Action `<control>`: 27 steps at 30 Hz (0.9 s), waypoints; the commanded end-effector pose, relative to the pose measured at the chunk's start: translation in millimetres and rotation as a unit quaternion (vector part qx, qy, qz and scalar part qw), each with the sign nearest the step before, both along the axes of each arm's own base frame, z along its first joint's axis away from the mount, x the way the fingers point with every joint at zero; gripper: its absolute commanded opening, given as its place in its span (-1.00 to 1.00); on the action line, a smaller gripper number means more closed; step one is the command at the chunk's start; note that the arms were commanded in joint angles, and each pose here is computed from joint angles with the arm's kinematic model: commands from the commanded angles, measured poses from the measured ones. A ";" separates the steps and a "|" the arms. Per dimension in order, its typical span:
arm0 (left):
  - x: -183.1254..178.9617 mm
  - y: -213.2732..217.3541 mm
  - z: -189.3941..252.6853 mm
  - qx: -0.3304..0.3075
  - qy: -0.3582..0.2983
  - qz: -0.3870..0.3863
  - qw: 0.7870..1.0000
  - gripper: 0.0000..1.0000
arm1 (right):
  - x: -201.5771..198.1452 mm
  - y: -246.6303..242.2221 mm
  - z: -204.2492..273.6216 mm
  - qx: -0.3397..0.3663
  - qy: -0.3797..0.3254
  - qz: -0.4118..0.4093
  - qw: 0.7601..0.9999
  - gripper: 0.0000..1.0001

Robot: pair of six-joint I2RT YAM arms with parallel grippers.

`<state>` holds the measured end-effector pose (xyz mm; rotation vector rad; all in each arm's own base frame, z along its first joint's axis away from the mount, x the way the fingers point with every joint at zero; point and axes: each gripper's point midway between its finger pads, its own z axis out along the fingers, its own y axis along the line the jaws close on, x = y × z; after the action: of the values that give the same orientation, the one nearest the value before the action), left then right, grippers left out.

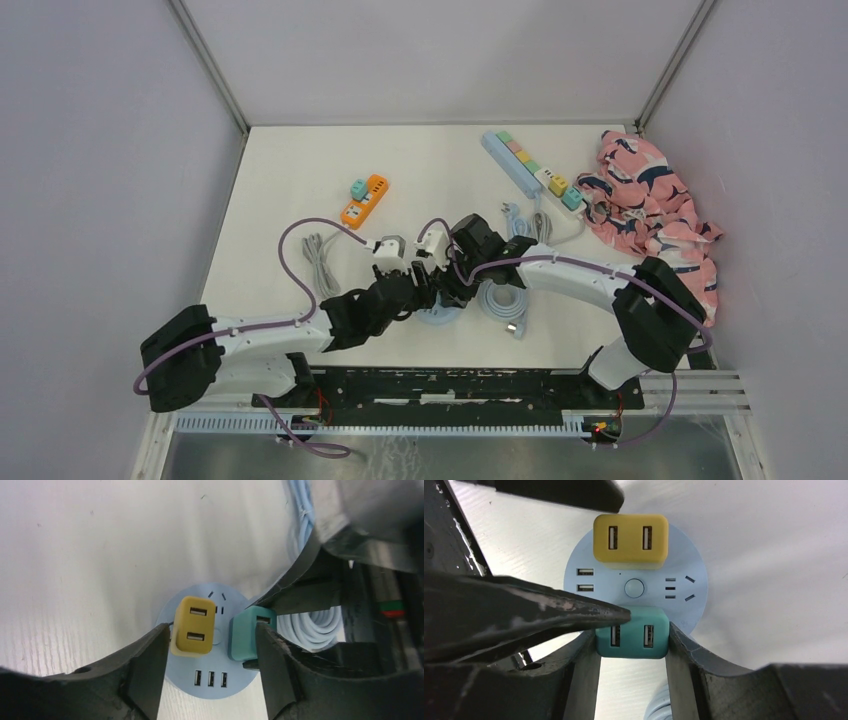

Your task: Pull the plug off the socket

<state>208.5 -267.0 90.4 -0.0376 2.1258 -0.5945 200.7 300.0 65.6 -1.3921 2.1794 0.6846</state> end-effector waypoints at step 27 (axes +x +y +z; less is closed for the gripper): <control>-68.4 18.2 51.0 0.018 -0.413 -0.325 0.850 0.89 | -17.7 -16.4 26.6 0.054 -0.008 0.197 0.979 -0.96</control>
<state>148.2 -249.2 119.0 0.7467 1.5183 -0.8026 183.3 279.2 69.4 -1.6870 2.0280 0.8551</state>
